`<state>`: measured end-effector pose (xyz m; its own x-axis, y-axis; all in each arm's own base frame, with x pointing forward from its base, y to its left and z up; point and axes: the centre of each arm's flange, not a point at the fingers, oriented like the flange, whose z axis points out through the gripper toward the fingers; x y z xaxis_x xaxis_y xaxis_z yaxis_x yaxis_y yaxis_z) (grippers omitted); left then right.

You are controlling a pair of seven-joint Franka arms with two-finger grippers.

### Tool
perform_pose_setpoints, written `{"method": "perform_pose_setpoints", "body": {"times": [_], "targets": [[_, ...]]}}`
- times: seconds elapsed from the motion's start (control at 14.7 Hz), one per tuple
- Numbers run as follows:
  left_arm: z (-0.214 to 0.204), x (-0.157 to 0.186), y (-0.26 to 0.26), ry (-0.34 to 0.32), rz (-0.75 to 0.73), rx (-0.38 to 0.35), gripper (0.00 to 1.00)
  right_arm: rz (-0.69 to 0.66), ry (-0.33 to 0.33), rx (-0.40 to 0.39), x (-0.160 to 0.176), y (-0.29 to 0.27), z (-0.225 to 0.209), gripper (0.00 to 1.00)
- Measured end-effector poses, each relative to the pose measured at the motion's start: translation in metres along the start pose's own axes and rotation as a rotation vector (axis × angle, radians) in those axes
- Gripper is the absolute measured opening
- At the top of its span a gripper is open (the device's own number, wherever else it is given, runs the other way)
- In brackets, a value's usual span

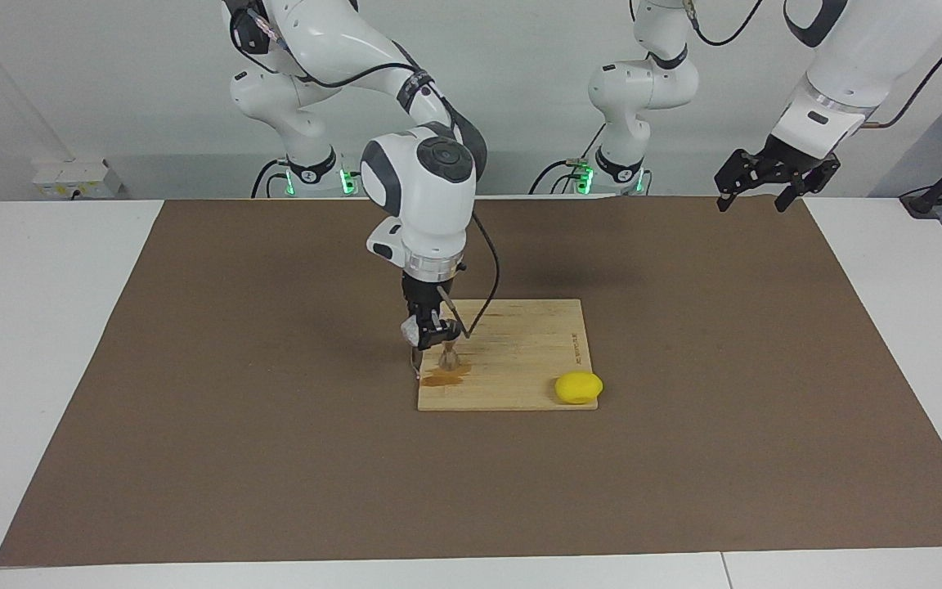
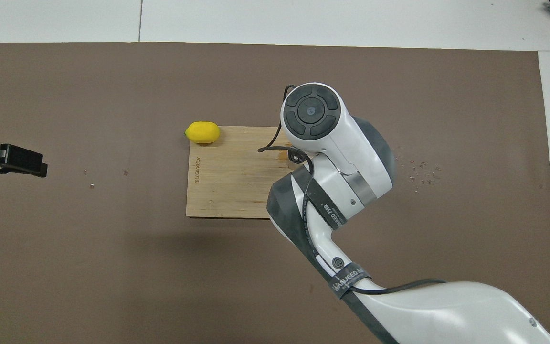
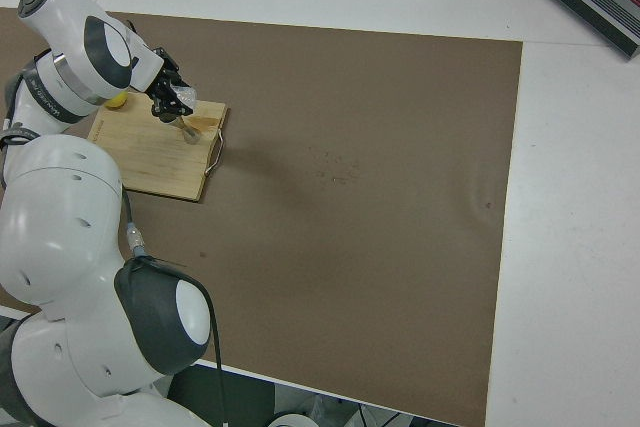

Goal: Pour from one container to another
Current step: 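Turn the glass cup upright and lift it away with the right gripper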

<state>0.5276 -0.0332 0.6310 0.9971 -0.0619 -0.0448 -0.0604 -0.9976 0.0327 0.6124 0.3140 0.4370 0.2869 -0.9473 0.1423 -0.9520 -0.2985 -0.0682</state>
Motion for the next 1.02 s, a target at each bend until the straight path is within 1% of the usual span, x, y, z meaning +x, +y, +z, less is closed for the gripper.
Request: {"method": "perform_pose_setpoints", "body": {"times": [0.27,0.41,0.61,0.82,1.02], "targets": [[0.000,0.000,0.000,0.000,0.000,0.000,1.00,0.067,-0.074,-0.009,0.023,-0.005,0.001,0.51],[0.000,0.000,0.000,0.000,0.000,0.000,1.00,0.075,-0.131,-0.019,0.034,-0.007,0.003,0.51],[0.000,0.000,0.000,0.000,0.000,0.000,1.00,0.084,-0.187,-0.036,0.059,-0.008,0.012,0.51],[0.000,0.000,0.000,0.000,0.000,0.000,1.00,0.123,-0.309,-0.037,0.099,-0.009,0.030,0.51],[0.000,0.000,0.000,0.000,0.000,0.000,1.00,0.135,-0.402,-0.020,0.149,0.003,0.067,0.51]]}}
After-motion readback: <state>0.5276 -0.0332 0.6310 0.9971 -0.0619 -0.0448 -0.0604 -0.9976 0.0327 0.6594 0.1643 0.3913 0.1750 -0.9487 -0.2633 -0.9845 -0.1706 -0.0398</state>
